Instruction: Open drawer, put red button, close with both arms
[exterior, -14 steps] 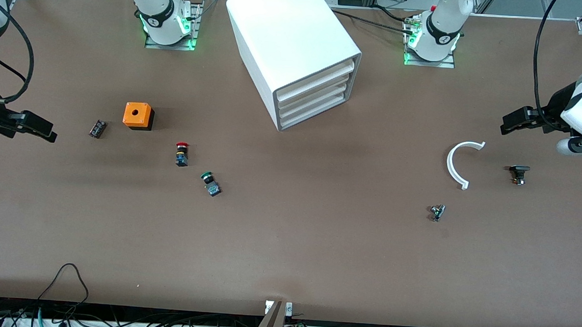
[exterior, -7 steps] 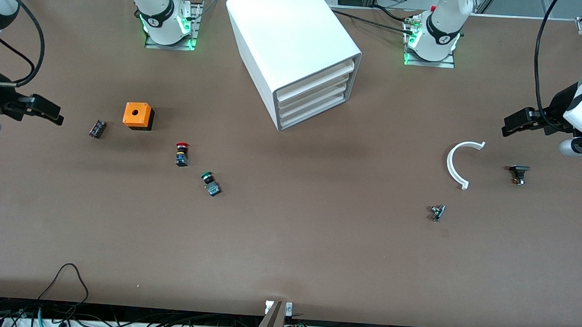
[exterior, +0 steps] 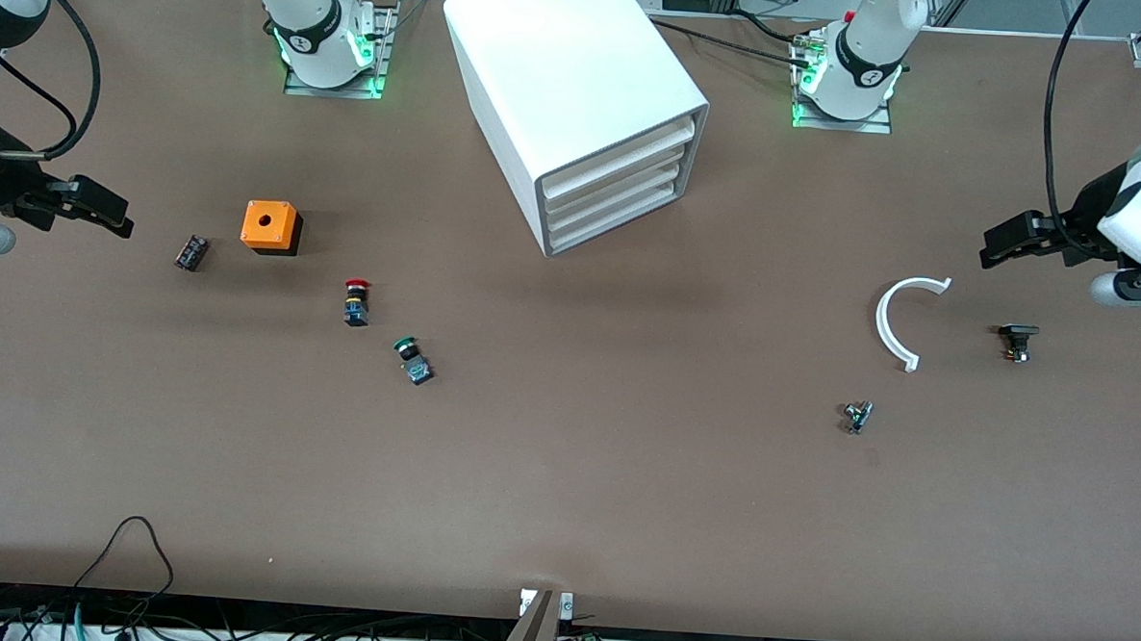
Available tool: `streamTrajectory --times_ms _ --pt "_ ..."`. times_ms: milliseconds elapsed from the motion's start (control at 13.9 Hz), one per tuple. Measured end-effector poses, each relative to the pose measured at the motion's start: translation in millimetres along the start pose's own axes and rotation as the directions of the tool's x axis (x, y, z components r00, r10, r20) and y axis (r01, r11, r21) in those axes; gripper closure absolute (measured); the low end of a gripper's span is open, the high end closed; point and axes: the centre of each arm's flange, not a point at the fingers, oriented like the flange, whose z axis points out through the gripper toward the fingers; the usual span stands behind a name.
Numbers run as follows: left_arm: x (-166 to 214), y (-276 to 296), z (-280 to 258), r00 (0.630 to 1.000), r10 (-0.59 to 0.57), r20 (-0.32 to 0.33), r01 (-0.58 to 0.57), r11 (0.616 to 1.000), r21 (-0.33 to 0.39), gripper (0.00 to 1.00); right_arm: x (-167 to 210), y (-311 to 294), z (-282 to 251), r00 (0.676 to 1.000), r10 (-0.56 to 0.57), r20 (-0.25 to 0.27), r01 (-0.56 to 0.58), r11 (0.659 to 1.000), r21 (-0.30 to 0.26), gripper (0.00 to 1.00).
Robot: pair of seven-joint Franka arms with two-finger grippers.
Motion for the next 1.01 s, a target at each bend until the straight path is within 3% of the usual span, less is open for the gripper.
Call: streamTrajectory --times_ms 575,647,790,1006 --pt "12.3 17.5 37.3 0.997 0.034 0.074 -0.033 0.999 -0.01 0.0 -1.4 1.7 3.0 1.0 -0.019 0.021 0.019 1.0 -0.008 0.0" --pt "11.5 28.5 51.2 0.993 0.049 0.108 -0.045 0.998 -0.04 0.0 -0.3 0.6 5.8 0.999 -0.032 0.026 0.032 0.999 -0.021 0.0" --pt "6.9 52.3 95.8 0.973 0.074 0.22 -0.035 0.983 -0.179 0.0 2.2 -2.7 12.7 0.998 -0.049 0.04 0.05 0.998 -0.032 0.0" --pt "-7.7 80.5 185.4 0.921 0.1 0.378 0.044 0.934 -0.355 0.0 4.3 -8.9 26.6 0.995 -0.059 0.081 0.061 0.998 -0.031 0.0"
